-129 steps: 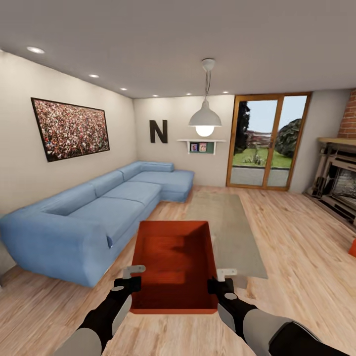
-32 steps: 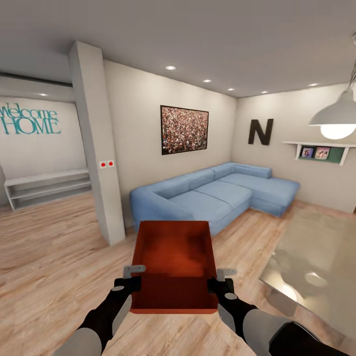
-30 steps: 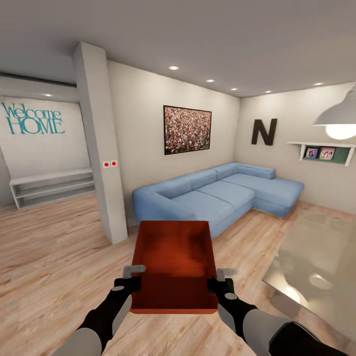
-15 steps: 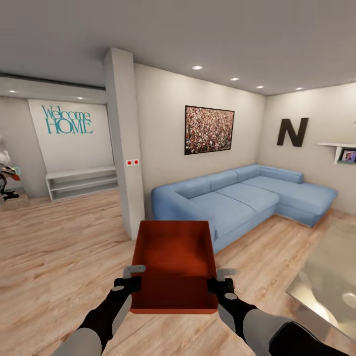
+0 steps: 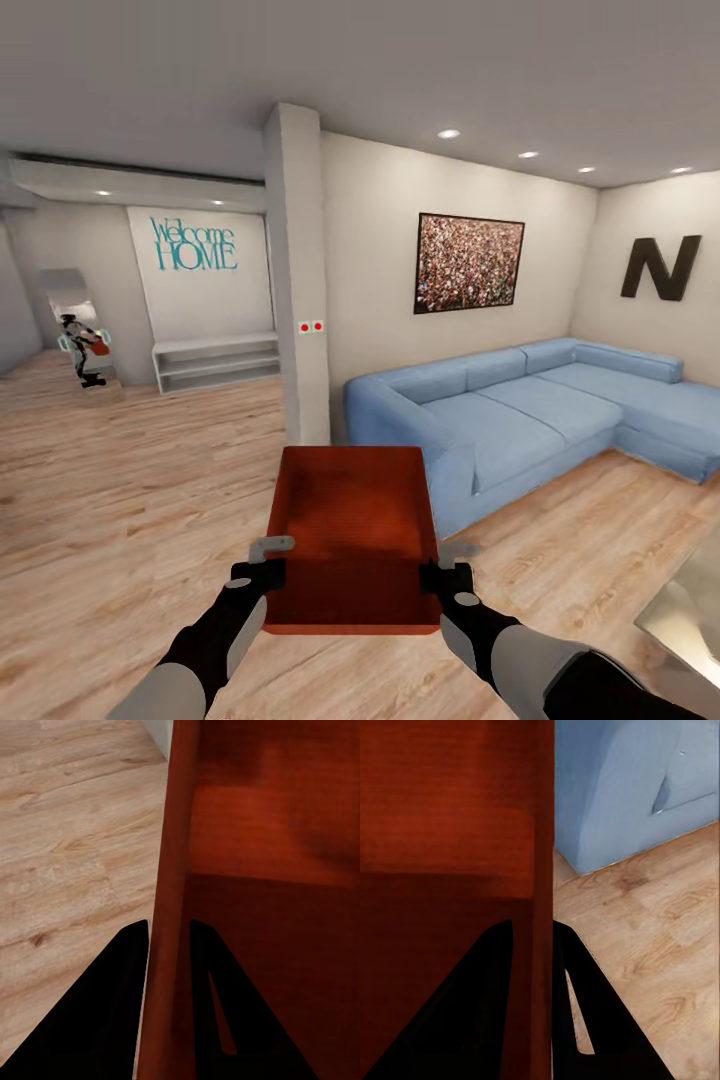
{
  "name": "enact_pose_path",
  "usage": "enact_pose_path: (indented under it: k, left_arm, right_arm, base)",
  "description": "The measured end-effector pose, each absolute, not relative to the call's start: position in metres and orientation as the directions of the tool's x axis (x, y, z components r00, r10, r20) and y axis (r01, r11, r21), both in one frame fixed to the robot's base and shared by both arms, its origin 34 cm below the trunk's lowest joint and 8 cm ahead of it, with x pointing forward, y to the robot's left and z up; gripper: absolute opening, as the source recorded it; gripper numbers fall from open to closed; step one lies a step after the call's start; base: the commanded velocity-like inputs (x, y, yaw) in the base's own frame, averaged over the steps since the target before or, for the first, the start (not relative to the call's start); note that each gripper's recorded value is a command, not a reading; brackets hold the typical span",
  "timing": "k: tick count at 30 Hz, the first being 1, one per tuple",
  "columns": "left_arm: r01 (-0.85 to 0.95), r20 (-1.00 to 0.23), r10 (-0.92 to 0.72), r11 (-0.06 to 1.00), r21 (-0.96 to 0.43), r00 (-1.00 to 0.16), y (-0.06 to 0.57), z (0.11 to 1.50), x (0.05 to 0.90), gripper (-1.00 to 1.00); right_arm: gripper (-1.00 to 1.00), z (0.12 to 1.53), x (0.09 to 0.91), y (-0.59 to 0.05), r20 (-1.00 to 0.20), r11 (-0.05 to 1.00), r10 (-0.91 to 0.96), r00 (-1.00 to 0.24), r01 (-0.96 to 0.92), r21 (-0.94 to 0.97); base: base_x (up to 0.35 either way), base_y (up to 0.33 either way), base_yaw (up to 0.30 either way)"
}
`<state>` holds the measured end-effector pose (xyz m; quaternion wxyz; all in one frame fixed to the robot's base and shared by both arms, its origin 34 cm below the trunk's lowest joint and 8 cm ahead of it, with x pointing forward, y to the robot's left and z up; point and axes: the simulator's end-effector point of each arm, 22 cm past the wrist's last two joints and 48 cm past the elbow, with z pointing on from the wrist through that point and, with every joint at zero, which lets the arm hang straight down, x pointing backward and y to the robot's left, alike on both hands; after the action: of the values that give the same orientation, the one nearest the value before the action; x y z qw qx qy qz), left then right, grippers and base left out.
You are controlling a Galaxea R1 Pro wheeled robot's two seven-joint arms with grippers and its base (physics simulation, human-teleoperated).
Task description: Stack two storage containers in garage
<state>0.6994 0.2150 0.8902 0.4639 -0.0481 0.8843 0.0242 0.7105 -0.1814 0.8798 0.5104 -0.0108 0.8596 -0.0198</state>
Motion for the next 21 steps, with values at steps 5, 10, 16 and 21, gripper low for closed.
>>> enact_pose_path:
  k: [5,10,16,21]
  left_arm:
    - [-0.108,-0.823,-0.063,0.994,-0.002,-0.565,0.2150,0.8903,0.6994,-1.00]
    - [-0.108,-0.823,-0.063,0.994,-0.002,-0.565,0.2150,0.8903,0.6994,-1.00]
    - [-0.108,-0.823,-0.063,0.994,-0.002,-0.565,0.2150,0.8903,0.6994,-1.00]
    - [-0.108,-0.823,-0.062,0.994,-0.002,-0.565,0.2150,0.8903,0.6994,-1.00]
  right_arm:
    - [-1.00,0.8798,0.7105,-0.1815,-0.877,0.999,-0.039,-0.479,0.002,-0.045]
    - [-1.00,0.8798,0.7105,-0.1815,-0.877,0.999,-0.039,-0.479,0.002,-0.045]
    - [-1.00,0.8798,0.7105,-0.1815,-0.877,0.999,-0.039,-0.479,0.002,-0.045]
    - [-1.00,0.8798,0.7105,-0.1815,-0.877,0.999,-0.039,-0.478,0.002,-0.045]
  base:
    - [0.000,0.000,0.274]
    - [0.000,0.000,0.274]
    - [0.000,0.000,0.274]
    - [0.000,0.000,0.274]
